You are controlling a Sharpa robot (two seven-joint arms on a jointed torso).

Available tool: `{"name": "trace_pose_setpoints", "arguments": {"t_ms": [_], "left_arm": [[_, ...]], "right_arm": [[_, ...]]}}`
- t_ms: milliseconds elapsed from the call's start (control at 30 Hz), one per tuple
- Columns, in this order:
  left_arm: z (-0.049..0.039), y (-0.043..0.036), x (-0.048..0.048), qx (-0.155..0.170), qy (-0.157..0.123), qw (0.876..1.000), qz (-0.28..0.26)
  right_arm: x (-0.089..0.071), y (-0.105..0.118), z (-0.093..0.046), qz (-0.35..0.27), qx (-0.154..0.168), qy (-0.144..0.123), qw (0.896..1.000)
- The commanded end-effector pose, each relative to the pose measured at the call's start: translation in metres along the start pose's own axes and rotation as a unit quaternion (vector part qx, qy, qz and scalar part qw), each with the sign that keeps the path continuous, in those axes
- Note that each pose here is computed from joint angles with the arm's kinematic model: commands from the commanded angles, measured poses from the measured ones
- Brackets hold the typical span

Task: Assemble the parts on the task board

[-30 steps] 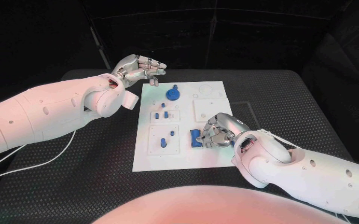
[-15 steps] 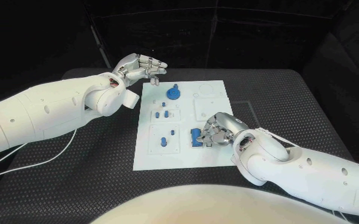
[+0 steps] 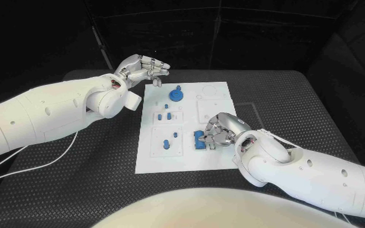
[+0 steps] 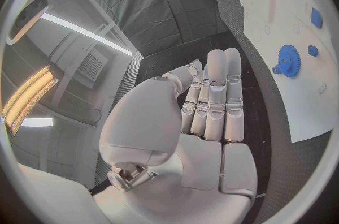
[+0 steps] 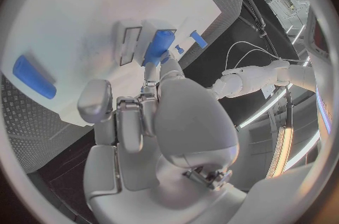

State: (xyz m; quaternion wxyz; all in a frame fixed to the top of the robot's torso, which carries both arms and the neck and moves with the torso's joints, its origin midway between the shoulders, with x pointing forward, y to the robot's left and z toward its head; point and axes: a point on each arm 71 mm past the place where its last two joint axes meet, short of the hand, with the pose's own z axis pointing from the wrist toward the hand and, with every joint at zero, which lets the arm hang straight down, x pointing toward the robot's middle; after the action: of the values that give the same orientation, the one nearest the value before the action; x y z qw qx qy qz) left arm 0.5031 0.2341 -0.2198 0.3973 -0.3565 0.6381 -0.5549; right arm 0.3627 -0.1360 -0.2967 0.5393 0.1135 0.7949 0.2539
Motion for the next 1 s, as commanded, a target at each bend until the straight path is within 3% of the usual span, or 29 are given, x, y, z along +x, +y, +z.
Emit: {"name": "trace_pose_setpoints", "arguments": {"t_ms": [33,333,533,733,1000], "left_arm": [[0.0006,-0.0017,0.0009,0.004,0.004,1.000,-0.003],[-0.0005,-0.0013,-0.0008,0.002,0.002,1.000,-0.003],[-0.0013,-0.0012,-0.0014,0.002,0.002,1.000,-0.003],[-0.0018,-0.0017,0.0001,0.003,0.004,1.000,-0.004],[-0.0019,-0.0017,0.0004,0.003,0.005,1.000,-0.004]], "right_arm": [[-0.002,-0.001,0.000,-0.001,0.001,-0.014,1.000],[-0.014,-0.008,-0.013,0.033,-0.016,-0.028,0.999],[-0.026,-0.029,-0.025,0.049,0.009,-0.027,0.998],[-0.040,-0.060,-0.031,0.004,0.040,-0.032,0.999],[-0.047,-0.083,-0.036,-0.058,0.069,-0.013,0.996]]}}
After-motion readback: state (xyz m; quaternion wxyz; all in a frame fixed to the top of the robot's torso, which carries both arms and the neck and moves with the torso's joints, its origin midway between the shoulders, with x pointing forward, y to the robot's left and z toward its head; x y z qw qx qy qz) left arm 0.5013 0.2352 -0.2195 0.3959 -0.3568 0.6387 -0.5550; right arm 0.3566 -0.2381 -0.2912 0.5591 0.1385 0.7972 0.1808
